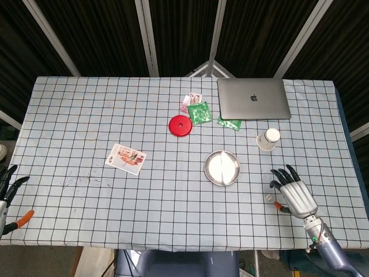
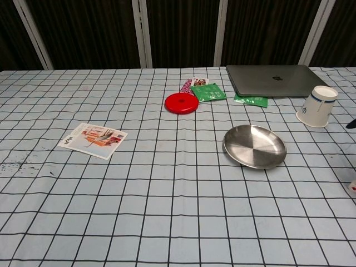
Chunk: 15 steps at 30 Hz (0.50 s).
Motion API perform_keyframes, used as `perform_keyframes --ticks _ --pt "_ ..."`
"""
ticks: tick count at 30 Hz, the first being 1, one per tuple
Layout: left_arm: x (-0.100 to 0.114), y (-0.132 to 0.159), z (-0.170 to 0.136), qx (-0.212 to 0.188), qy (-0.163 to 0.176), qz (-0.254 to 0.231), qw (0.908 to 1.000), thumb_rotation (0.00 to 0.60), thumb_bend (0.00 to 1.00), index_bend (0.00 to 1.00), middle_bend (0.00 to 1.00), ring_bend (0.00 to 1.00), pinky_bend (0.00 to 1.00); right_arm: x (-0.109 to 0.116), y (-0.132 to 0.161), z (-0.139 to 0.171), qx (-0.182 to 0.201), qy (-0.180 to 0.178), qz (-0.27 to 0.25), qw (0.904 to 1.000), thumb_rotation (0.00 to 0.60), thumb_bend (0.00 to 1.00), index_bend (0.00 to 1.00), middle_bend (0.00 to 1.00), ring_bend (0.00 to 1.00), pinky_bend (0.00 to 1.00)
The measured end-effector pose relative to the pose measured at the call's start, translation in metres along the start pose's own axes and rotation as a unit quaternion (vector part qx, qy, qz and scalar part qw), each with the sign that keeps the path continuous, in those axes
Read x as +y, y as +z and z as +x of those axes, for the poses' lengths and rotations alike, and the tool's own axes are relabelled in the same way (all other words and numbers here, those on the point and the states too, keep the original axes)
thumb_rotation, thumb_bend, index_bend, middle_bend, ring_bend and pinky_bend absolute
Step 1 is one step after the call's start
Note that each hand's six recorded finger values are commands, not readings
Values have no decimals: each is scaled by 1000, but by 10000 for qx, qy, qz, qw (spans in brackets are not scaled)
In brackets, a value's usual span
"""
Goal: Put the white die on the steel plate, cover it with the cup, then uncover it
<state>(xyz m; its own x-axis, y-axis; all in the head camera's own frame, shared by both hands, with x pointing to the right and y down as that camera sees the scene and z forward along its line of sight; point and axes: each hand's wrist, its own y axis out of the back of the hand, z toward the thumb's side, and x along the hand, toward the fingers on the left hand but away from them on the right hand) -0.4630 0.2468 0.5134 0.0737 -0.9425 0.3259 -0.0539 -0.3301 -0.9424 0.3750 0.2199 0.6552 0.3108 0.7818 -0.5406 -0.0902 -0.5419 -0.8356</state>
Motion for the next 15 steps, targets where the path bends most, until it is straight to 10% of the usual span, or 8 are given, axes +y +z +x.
perform_keyframes --ticks 15 --pt "-5 4 1 30 -37 140 9999 600 266 187 0 0 128 -21 6 -9 414 273 314 9983 600 256 431 172 148 0"
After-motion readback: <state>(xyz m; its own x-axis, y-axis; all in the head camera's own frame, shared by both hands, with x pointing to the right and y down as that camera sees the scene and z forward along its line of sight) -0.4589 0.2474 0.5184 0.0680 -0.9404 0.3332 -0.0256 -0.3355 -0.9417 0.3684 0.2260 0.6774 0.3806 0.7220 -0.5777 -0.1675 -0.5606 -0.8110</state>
